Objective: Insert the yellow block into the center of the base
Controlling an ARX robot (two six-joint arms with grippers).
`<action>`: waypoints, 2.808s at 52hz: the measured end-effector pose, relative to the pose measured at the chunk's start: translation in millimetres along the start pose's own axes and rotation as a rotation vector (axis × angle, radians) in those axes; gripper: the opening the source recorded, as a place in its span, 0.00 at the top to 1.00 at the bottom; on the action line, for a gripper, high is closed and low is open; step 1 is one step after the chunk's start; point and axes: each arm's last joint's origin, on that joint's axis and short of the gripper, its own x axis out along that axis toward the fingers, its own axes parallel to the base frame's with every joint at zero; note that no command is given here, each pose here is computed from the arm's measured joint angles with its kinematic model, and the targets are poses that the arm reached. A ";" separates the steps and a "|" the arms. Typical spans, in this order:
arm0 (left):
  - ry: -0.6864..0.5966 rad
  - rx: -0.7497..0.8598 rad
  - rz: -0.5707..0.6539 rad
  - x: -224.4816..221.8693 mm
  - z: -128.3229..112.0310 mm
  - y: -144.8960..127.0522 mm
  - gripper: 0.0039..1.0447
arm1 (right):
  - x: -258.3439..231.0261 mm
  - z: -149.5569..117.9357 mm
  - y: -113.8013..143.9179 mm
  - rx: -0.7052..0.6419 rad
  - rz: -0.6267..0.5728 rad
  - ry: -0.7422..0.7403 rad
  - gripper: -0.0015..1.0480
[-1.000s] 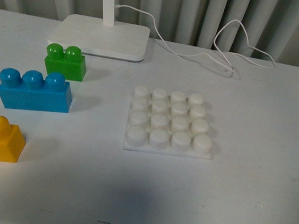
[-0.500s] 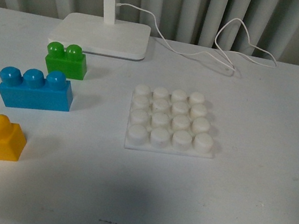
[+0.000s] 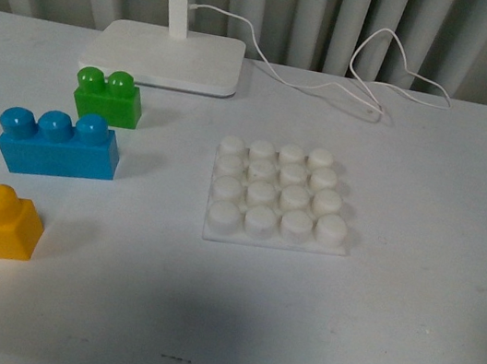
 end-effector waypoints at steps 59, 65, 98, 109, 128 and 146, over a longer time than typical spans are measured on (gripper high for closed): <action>0.644 1.377 -1.173 163.1 26.1 -50.9 0.06 | 0.0 0.0 0.0 0.000 0.001 0.000 0.09; 0.646 1.389 -1.153 174.7 20.8 -51.1 0.06 | 0.0 0.0 0.0 0.000 0.001 0.000 0.09; 0.742 1.327 -1.124 198.4 -1.5 -37.3 0.27 | 0.0 0.0 0.0 0.000 0.001 0.000 0.09; 0.756 1.324 -1.121 198.8 -3.4 -37.0 0.58 | 0.0 0.0 0.0 0.000 0.001 0.000 0.09; 0.650 1.259 -1.158 202.1 38.1 -75.0 0.70 | 0.0 0.0 0.0 0.000 0.001 0.000 0.09; 0.481 1.315 -1.126 238.3 82.2 -168.3 0.70 | 0.0 0.0 0.0 0.000 0.001 0.000 0.09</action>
